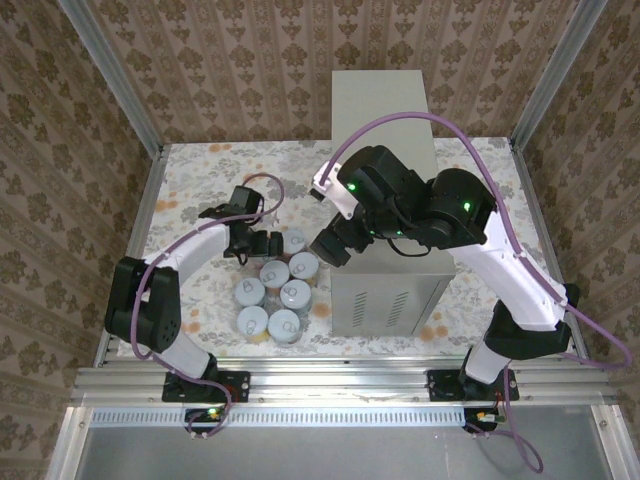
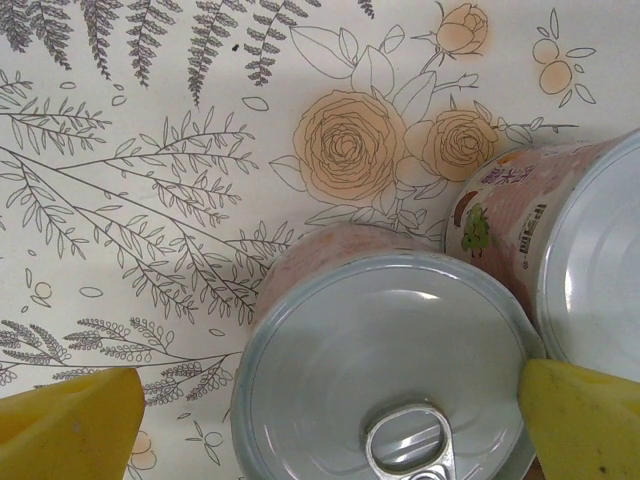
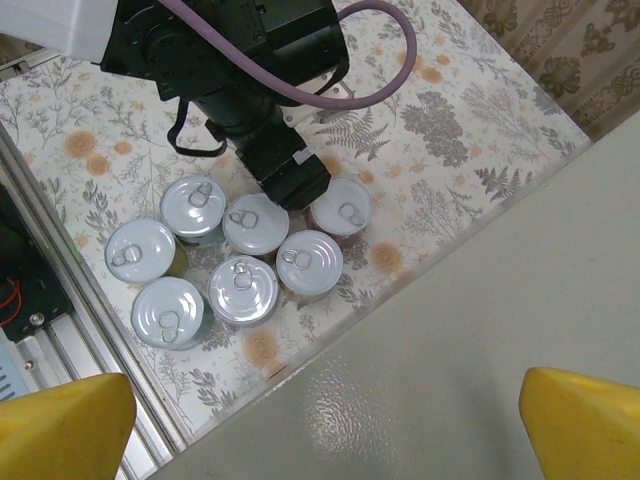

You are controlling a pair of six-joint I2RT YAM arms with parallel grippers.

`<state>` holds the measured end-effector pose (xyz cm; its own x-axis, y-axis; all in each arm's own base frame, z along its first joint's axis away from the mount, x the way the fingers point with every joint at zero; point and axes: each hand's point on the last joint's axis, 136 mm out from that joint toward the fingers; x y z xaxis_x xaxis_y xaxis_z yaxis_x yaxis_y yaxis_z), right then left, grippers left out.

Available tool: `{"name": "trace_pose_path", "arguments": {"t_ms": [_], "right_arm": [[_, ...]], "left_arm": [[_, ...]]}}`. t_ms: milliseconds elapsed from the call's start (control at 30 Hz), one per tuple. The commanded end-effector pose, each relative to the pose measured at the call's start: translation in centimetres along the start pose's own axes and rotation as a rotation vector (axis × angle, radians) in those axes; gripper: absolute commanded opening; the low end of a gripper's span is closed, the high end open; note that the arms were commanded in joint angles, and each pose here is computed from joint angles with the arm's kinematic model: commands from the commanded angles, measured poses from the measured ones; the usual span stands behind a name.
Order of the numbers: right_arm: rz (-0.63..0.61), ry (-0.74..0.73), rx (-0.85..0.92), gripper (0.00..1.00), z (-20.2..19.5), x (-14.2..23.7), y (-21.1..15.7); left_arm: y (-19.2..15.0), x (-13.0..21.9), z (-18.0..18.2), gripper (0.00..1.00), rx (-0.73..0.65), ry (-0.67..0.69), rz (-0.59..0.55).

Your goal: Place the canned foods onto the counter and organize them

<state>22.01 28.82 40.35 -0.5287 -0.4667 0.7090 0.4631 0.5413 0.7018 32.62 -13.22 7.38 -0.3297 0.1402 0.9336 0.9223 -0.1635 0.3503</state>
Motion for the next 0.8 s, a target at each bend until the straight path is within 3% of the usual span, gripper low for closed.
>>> {"name": "trace_pose_path", "arguments": {"t_ms": [0,400,767], "right_arm": [[-0.007,-0.014,0.010,1.00,-0.2,0.1,-0.1],[-0.011,-0.001,-0.003,1.00,-0.2,-0.7,-0.5],[-0.009,0.011,-0.018,1.00,-0.5,-1.9,-0.2]], "left_arm": [[0.9,0.8,-0.6,0.99,-0.026,-0.012,-0.029],[0.3,1.3,-2.0,1.00,-0.064,-0.070,-0.015],[-1.1,0.8,-1.2,1.00,-0.075,-0.011,0.031]]}}
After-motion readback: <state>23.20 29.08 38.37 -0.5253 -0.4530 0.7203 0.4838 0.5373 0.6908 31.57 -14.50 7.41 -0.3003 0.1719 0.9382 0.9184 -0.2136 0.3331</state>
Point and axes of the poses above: each hand's point on the last joint's axis, 136 mm out from that joint toward the fingers, its own x axis back along the fingers, its own z axis along the line the jaws close on, y = z × x, and after that the axes turned 6 degrees about -x, right-handed
